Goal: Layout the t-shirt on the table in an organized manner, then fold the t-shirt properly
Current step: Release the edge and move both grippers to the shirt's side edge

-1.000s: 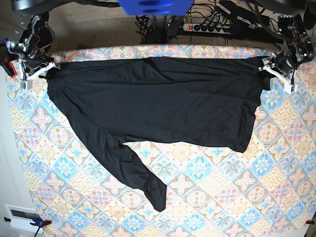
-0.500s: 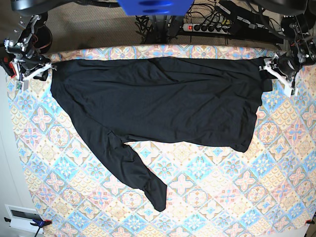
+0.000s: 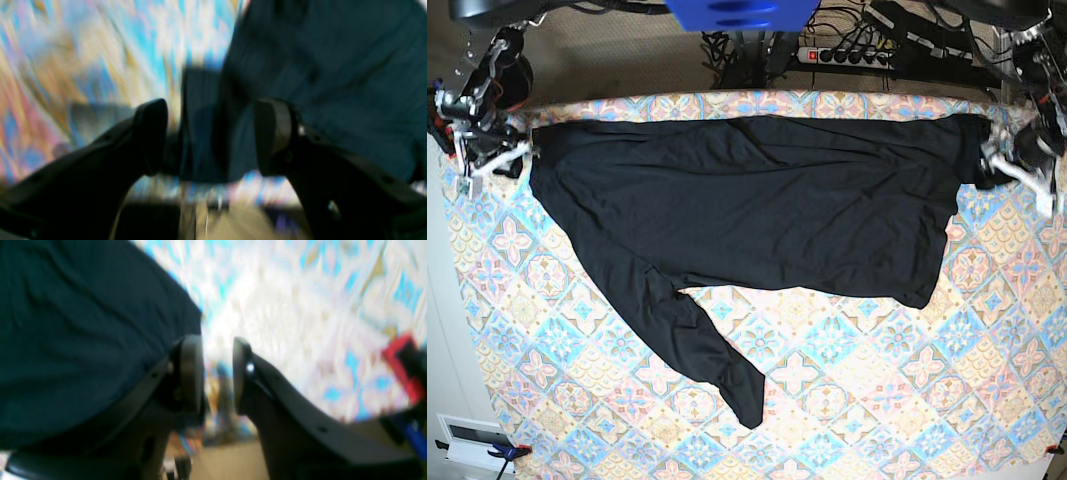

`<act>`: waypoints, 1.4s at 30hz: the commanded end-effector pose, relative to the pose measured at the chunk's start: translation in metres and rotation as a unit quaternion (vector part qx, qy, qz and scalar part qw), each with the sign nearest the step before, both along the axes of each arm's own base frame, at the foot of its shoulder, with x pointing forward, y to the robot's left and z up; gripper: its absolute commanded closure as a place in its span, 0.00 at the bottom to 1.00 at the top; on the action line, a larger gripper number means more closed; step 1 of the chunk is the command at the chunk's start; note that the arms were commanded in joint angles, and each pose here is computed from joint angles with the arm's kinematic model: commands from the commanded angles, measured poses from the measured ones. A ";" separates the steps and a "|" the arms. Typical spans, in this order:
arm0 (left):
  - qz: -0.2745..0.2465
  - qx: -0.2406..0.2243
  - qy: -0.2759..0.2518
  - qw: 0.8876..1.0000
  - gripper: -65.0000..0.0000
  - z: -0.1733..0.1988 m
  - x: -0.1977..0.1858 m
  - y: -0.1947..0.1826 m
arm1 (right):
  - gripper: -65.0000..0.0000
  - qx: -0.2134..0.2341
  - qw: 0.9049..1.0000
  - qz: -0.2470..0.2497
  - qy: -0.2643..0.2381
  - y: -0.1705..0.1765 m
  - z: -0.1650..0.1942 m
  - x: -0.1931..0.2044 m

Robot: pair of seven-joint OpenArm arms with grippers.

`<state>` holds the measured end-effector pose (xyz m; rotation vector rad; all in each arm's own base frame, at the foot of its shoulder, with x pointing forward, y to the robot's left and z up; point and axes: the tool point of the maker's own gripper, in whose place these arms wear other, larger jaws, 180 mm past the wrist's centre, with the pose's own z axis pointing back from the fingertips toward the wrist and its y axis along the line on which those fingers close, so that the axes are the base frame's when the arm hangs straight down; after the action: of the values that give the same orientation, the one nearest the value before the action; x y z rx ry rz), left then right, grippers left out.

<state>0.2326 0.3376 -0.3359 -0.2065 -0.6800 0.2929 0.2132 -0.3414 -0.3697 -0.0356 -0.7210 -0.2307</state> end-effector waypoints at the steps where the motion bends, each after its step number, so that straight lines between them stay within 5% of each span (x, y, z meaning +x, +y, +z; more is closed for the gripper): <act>1: -0.002 0.012 -0.034 0.999 0.43 0.021 0.017 0.006 | 0.76 -0.014 1.000 0.005 -0.022 -0.005 0.014 0.009; 5: 0.002 0.002 -0.075 0.997 0.43 0.035 0.058 0.001 | 0.76 -0.014 0.999 0.006 -0.037 -0.004 0.020 0.018; 13: 0.038 -0.034 -0.052 0.997 0.43 0.004 0.136 -0.009 | 0.76 -0.005 0.998 0.040 -0.054 0.018 0.025 0.043; 20: -0.001 0.009 -0.059 0.998 0.43 -0.032 0.181 -0.045 | 0.76 0.001 0.997 0.056 -0.056 0.030 0.024 0.050; 27: 0.004 -0.010 -0.025 1.000 0.43 -0.082 0.189 -0.060 | 0.76 0.003 0.995 0.076 -0.059 0.042 0.025 0.057; 35: -0.034 0.002 -0.004 0.999 0.44 -0.099 0.185 -0.082 | 0.76 0.000 0.994 0.078 -0.074 0.043 0.034 0.067; 39: -0.083 0.016 0.015 0.996 0.57 -0.110 0.181 -0.109 | 0.76 0.002 0.994 0.081 -0.080 0.046 0.037 0.073; 42: -0.115 0.030 0.027 0.993 0.76 -0.116 0.177 -0.123 | 0.76 0.005 0.991 0.098 -0.095 0.058 0.044 0.089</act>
<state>0.4261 0.2276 -0.4372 -0.1928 -0.7052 0.0854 0.2897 -0.2809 -0.3451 0.0689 -0.8326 -0.0614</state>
